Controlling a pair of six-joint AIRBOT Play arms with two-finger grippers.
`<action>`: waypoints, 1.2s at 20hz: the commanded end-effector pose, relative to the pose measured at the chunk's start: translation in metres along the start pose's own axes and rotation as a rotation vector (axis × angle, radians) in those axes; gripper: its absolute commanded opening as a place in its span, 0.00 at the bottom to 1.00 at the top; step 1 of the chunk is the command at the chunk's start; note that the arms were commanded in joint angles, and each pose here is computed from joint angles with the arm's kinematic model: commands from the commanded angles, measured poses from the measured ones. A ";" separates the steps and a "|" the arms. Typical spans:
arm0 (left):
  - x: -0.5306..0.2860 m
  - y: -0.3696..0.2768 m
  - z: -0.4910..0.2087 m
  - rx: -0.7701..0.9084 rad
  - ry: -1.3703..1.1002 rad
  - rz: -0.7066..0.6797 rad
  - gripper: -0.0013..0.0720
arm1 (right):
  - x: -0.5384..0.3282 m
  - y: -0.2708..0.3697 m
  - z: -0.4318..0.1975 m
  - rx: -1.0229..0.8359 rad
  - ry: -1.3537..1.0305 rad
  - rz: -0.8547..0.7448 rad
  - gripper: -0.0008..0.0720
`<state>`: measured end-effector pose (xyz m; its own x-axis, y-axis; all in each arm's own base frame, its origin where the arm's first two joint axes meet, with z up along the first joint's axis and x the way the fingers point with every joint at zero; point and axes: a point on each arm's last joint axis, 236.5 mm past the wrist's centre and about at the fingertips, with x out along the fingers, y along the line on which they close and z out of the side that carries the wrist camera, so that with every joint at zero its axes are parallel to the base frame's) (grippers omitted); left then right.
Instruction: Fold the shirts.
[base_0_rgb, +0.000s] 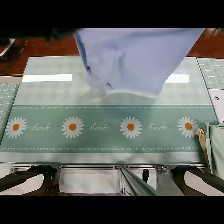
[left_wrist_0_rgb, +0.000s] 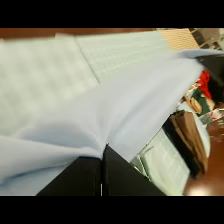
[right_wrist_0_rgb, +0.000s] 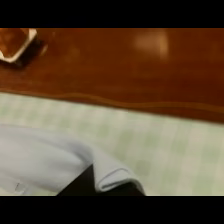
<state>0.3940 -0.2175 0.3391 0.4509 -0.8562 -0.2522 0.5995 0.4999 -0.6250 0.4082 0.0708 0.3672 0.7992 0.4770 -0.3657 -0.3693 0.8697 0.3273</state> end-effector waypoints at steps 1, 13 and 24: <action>-0.078 -0.059 0.018 0.232 0.002 0.160 0.06 | -0.108 0.085 0.054 -0.208 -0.245 -0.011 0.04; -0.152 -0.160 -0.054 0.446 0.036 0.193 0.06 | -0.232 0.153 0.010 -0.382 -0.341 -0.128 0.04; -0.019 0.006 -0.113 0.098 0.357 0.104 0.06 | -0.092 0.027 -0.109 -0.089 0.174 -0.161 0.04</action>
<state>0.2758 -0.1923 0.3128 0.3373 -0.7672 -0.5456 0.6580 0.6066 -0.4461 0.2464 0.0728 0.3742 0.8273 0.3461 -0.4425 -0.3284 0.9370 0.1189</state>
